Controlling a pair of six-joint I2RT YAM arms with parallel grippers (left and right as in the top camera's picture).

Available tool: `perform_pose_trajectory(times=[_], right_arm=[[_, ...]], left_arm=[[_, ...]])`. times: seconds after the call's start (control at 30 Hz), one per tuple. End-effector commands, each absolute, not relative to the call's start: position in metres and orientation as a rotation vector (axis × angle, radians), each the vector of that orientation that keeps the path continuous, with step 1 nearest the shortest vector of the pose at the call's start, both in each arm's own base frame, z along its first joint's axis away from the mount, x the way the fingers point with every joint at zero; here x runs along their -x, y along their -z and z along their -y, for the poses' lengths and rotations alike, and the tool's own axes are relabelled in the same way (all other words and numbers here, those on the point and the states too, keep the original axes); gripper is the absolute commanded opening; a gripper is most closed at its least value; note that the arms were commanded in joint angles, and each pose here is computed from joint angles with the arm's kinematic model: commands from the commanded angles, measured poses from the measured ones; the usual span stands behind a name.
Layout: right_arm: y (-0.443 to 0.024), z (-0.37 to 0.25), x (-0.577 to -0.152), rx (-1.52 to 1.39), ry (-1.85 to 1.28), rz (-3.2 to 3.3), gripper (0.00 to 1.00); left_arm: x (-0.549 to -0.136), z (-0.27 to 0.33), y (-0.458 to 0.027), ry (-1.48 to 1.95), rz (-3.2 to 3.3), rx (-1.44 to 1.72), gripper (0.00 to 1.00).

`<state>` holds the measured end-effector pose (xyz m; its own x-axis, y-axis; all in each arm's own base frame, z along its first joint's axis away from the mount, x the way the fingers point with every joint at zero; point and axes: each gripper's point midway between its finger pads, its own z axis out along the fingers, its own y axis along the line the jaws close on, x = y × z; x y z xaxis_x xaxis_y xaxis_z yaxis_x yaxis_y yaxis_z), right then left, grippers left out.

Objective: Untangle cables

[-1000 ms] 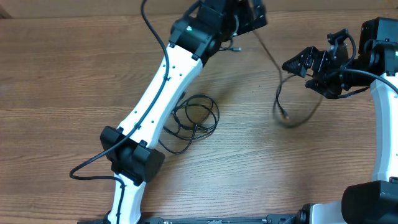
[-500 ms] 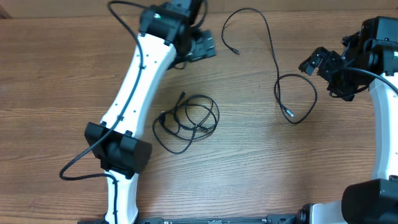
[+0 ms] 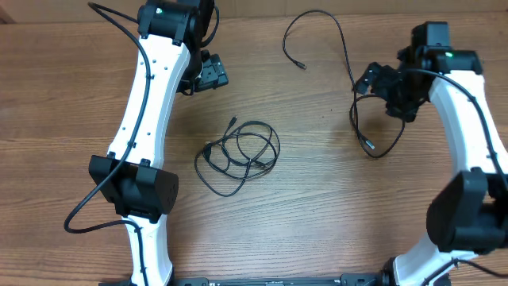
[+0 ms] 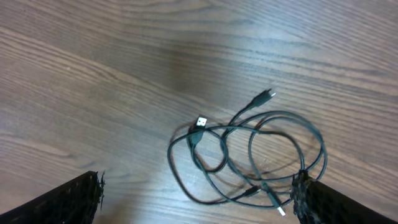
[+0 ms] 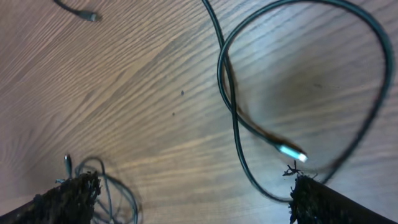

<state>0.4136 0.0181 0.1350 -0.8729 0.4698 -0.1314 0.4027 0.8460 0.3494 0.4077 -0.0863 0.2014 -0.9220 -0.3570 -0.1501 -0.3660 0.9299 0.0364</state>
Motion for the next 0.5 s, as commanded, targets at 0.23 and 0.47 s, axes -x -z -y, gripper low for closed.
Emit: perform_pose_trajectory(times=[0.23,0.47], right_arm=[[-0.075,-0.031,-0.428,-0.675,-0.368,-2.899,0.88],[-0.033,-0.032,-0.430,-0.739,-0.124,-2.936,0.82]], left_arm=[[-0.407,0.084,-0.200,-0.135,-2.953,0.510,1.00],[-0.404,0.083,-0.194,-0.153,-2.975,0.511,1.00]])
